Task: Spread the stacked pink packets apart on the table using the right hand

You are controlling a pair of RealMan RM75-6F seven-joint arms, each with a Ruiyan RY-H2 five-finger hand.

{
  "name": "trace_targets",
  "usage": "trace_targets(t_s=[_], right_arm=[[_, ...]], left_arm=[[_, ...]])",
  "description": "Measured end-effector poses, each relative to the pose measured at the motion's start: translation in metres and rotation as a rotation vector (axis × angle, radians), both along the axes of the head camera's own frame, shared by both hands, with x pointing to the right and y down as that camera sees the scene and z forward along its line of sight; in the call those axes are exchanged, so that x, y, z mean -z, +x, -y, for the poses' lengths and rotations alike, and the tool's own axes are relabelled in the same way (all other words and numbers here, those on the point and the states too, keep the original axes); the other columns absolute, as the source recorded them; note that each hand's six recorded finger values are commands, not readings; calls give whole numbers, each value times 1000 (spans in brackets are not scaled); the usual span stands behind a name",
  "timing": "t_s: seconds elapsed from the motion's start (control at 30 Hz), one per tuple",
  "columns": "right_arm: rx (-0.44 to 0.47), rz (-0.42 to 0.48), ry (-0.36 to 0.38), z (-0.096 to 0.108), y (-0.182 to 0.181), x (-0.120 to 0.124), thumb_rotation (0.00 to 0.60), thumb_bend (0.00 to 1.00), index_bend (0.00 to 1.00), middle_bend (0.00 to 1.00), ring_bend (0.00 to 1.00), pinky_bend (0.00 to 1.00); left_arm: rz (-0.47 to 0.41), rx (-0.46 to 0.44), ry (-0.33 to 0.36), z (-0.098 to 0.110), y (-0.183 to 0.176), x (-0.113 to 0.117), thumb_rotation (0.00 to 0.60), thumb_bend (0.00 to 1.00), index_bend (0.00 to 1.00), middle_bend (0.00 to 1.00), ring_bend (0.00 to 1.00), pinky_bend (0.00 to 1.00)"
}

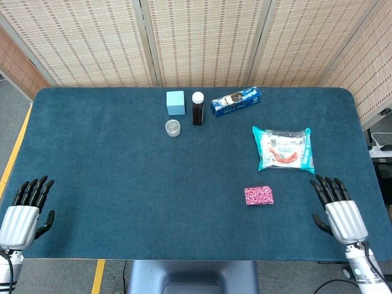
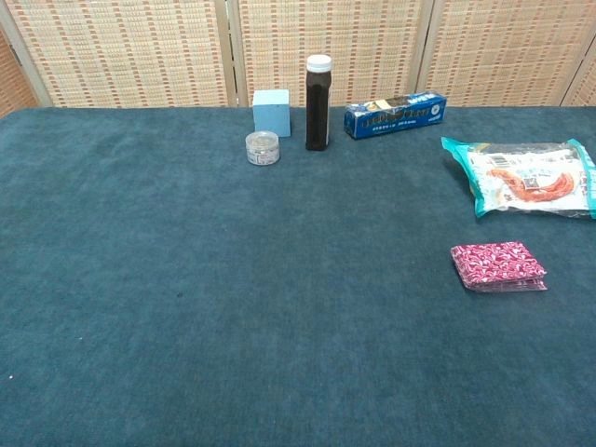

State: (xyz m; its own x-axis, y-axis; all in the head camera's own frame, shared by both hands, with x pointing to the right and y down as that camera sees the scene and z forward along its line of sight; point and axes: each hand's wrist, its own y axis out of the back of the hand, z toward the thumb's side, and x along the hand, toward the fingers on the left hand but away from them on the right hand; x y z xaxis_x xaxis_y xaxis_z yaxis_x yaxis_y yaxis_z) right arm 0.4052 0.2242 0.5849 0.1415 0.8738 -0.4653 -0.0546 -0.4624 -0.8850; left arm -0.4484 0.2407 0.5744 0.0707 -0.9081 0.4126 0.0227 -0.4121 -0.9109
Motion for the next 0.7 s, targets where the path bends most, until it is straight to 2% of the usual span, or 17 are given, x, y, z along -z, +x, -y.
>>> trace_targets(t_s=[0.3, 0.53, 0.7], right_arm=[[43, 29, -12, 0, -15, -15, 600, 258, 0, 0, 0, 0], [140, 3, -135, 8, -48, -42, 600, 259, 6, 1, 0, 0], [198, -42, -208, 17, -75, -62, 600, 259, 94, 47, 0, 0]], left_arm=[[-10, -9, -19, 0, 4, -2, 600, 483, 0, 0, 0, 72], [-34, -18, -46, 0, 6, -4, 600, 483, 0, 0, 0, 72], [-39, -14, -53, -1, 3, -4, 600, 483, 0, 0, 0, 72]])
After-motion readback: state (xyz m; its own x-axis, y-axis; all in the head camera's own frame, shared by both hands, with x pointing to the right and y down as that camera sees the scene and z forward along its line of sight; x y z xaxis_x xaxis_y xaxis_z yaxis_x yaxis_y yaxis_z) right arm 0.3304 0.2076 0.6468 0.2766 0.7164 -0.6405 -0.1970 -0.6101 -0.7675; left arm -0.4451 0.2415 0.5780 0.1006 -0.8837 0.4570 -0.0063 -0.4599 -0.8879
